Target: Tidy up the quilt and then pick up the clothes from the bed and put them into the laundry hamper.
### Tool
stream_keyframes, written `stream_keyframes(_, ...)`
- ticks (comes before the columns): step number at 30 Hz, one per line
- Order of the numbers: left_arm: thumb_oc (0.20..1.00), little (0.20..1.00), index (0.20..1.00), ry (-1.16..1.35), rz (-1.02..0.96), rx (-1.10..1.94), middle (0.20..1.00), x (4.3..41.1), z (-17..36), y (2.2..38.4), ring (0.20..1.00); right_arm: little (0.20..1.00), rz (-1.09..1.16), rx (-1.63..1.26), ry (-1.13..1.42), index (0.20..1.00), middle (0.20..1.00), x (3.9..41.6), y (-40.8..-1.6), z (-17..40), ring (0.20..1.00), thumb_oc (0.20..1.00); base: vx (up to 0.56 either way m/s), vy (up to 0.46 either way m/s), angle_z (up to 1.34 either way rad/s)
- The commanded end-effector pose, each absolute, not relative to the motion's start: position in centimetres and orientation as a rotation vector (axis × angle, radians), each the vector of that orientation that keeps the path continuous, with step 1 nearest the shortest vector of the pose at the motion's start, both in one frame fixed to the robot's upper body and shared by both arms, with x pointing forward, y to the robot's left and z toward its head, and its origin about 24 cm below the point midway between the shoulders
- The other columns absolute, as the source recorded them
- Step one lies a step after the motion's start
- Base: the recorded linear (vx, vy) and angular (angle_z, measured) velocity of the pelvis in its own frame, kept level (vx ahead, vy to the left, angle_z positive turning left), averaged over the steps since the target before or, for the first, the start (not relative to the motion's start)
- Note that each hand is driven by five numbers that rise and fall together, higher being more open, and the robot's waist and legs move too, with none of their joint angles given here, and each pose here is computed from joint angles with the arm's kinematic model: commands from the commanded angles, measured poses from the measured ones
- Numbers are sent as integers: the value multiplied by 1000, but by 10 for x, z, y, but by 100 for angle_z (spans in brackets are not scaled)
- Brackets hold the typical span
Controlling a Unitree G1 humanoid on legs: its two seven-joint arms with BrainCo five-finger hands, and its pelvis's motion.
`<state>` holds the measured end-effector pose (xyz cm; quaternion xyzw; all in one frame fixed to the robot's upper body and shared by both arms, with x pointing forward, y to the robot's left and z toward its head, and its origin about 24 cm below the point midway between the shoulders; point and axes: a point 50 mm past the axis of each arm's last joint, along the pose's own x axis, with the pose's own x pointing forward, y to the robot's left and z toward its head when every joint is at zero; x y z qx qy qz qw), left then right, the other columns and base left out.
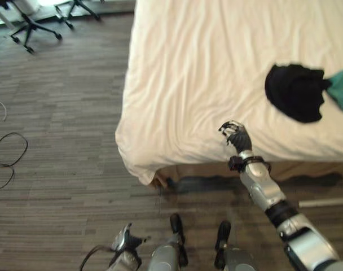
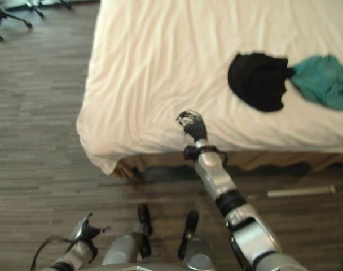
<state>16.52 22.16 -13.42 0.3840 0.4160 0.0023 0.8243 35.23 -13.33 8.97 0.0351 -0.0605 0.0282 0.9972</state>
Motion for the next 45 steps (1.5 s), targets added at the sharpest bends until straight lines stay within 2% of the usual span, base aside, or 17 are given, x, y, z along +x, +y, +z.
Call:
stream_keyframes(1, 1000, 1000, 1000, 766, 21, 884, 1000, 207, -113, 227, 1000, 200, -2, 62, -267, 200, 200, 375, -132, 140, 200, 200, -4, -34, -3)
stream_keyframes(6, 1000, 1000, 1000, 632, -20, 872, 1000, 241, -94, 207, 1000, 200, -279, 2, -67, 200, 200, 380, -193, 103, 200, 200, -37, -20, 0)
stream_keyframes(9, 1000, 1000, 1000, 608, -19, 858, 1000, 245, -91, 204, 1000, 200, -467, -4, 101, 200, 200, 354, -237, 54, 200, 200, 22, 28, 0)
stream_keyframes(10, 1000, 1000, 1000, 609, -21, 859, 1000, 244, -91, 204, 1000, 200, -469, -4, 102, 200, 200, 353, -238, 53, 200, 200, 63, 56, 8)
stream_keyframes(12, 1000, 1000, 1000, 651, -4, 843, 1000, 232, -98, 211, 1000, 200, -768, 37, 389, 200, 200, 270, -297, -30, 200, 200, 164, 110, 5)
stream_keyframes(13, 1000, 1000, 1000, 673, 5, 837, 1000, 227, -101, 214, 1000, 200, -835, 36, 480, 200, 200, 243, -308, -50, 200, 200, 72, 100, 7)
stream_keyframes(14, 1000, 1000, 1000, 675, 2, 838, 1000, 226, -102, 213, 1000, 200, -836, 36, 482, 200, 200, 241, -308, -51, 200, 200, 30, 109, 13)
stream_keyframes(15, 1000, 1000, 1000, 700, 9, 834, 1000, 220, -105, 216, 1000, 529, -874, 31, 559, 529, 529, 218, -314, -67, 529, 529, 105, 214, -5)
stream_keyframes(16, 1000, 1000, 1000, 756, 23, 841, 1000, 208, -112, 224, 1000, 1000, -925, 21, 705, 1000, 1000, 178, -320, -92, 1000, 1000, 243, 235, -12)
stream_keyframes(21, 1000, 1000, 1000, 834, -20, 954, 1000, 190, -120, 239, 1000, 1000, -932, 41, 886, 1000, 1000, 123, -307, -123, 1000, 1000, 246, -12, -61)
stream_keyframes(23, 1000, 1000, 1000, 941, -63, 1002, 1000, 163, -130, 253, 1000, 1000, -829, -31, 977, 1000, 1000, 108, -291, -135, 1000, 1000, 484, -124, -55)
stream_keyframes(27, 1000, 1000, 1000, 1020, -139, 1070, 1000, 144, -137, 260, 1000, 1000, -680, -112, 1000, 1000, 1000, 110, -277, -139, 1000, 1000, 348, -118, -128)
stream_keyframes(28, 1000, 1000, 1000, 1019, -174, 1090, 1000, 142, -138, 260, 1000, 1000, -571, -179, 969, 1000, 1000, 121, -273, -136, 1000, 1000, 296, -226, -123)
stream_keyframes(32, 1000, 1000, 1000, 945, -132, 1067, 1000, 163, -130, 255, 1000, 1000, -448, -283, 924, 1000, 1000, 144, -265, -130, 1000, 1000, 136, -35, -152)
stream_keyframes(34, 1000, 1000, 1000, 861, -118, 1015, 1000, 185, -125, 236, 1000, 1000, -330, -359, 918, 1000, 1000, 152, -252, -131, 1000, 1000, 179, 319, -166)
stream_keyframes(41, 1000, 1000, 1000, 778, -146, 954, 1000, 200, -122, 206, 1000, 1000, -242, -414, 942, 1000, 1000, 145, -241, -137, 1000, 1000, 256, 380, -185)
stream_keyframes(45, 1000, 1000, 1000, 734, -119, 977, 1000, 220, -112, 208, 1000, 1000, -213, -396, 870, 1000, 1000, 169, -223, -130, 1000, 1000, -113, 325, -112)
